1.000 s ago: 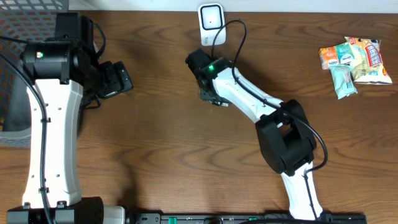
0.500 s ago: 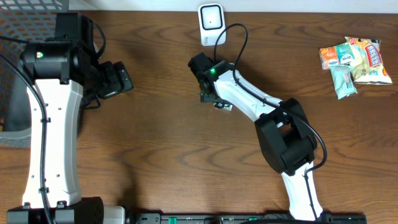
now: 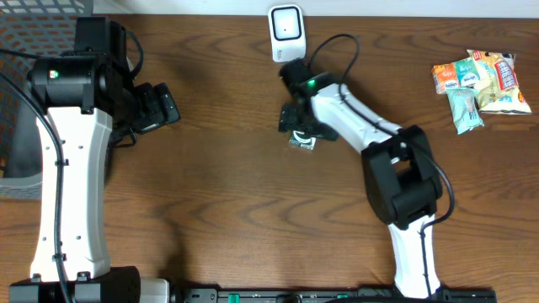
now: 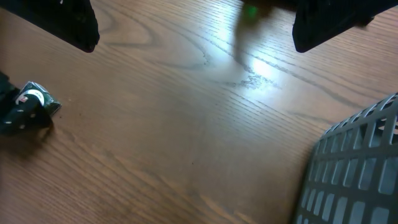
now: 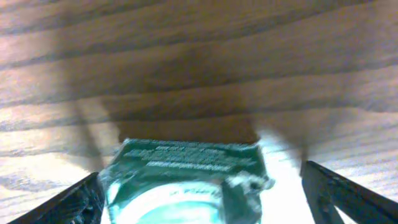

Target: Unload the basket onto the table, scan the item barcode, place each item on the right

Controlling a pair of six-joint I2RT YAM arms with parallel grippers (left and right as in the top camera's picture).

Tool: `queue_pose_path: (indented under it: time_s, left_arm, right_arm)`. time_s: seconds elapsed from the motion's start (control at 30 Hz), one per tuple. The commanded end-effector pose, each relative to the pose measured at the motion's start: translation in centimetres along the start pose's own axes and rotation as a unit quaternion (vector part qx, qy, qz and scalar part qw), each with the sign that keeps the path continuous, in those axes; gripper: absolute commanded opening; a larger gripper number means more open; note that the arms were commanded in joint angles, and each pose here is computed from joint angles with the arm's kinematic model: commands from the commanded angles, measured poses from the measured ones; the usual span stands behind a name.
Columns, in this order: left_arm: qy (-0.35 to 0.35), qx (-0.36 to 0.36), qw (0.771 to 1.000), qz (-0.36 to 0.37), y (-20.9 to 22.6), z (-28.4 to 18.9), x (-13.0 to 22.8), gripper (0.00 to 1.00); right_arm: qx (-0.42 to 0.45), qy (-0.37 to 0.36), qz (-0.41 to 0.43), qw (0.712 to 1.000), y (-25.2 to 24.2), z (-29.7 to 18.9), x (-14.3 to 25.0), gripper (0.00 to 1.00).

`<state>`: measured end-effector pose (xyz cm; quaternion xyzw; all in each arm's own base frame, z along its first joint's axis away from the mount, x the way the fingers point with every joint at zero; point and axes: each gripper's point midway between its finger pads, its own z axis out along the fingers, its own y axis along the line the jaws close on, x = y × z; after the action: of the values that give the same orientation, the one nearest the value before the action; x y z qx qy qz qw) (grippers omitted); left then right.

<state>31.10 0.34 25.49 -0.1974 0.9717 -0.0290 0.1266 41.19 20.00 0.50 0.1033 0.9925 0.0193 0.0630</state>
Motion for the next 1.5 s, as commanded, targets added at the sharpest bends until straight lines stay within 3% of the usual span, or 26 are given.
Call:
queue_pose_path:
  time_s: [0.0, 0.37, 0.5, 1.0, 1.27, 1.47]
  left_arm:
    - [0.004, -0.003, 1.000, -0.007, 0.1, 0.2, 0.1, 0.98]
    - [0.004, -0.003, 1.000, -0.007, 0.1, 0.2, 0.1, 0.98]
    - [0.004, -0.003, 1.000, -0.007, 0.1, 0.2, 0.1, 0.98]
    - [0.004, -0.003, 1.000, -0.007, 0.1, 0.2, 0.1, 0.98]
    - [0.004, -0.003, 1.000, -0.007, 0.1, 0.2, 0.1, 0.98]
    - [0.004, -0.003, 1.000, -0.007, 0.1, 0.2, 0.1, 0.98]
  right_arm:
    - [-0.051, 0.034, -0.045, 0.997, 0.9, -0.3, 0.7, 0.93]
    - [-0.035, 0.056, -0.049, 0.997, -0.1, 1.5, 2.8, 0.75]
    - [-0.031, 0.063, -0.048, 0.996, -0.4, 1.7, 3.2, 0.75]
    - [-0.032, 0.057, -0.048, 0.997, -0.3, 1.7, 2.9, 0.57]
    - [-0.059, 0.017, -0.071, 0.996, 1.5, -0.9, -0.1, 0.50]
    - [-0.068, -0.060, -0.085, 0.992, 3.2, -4.4, -4.4, 0.53]
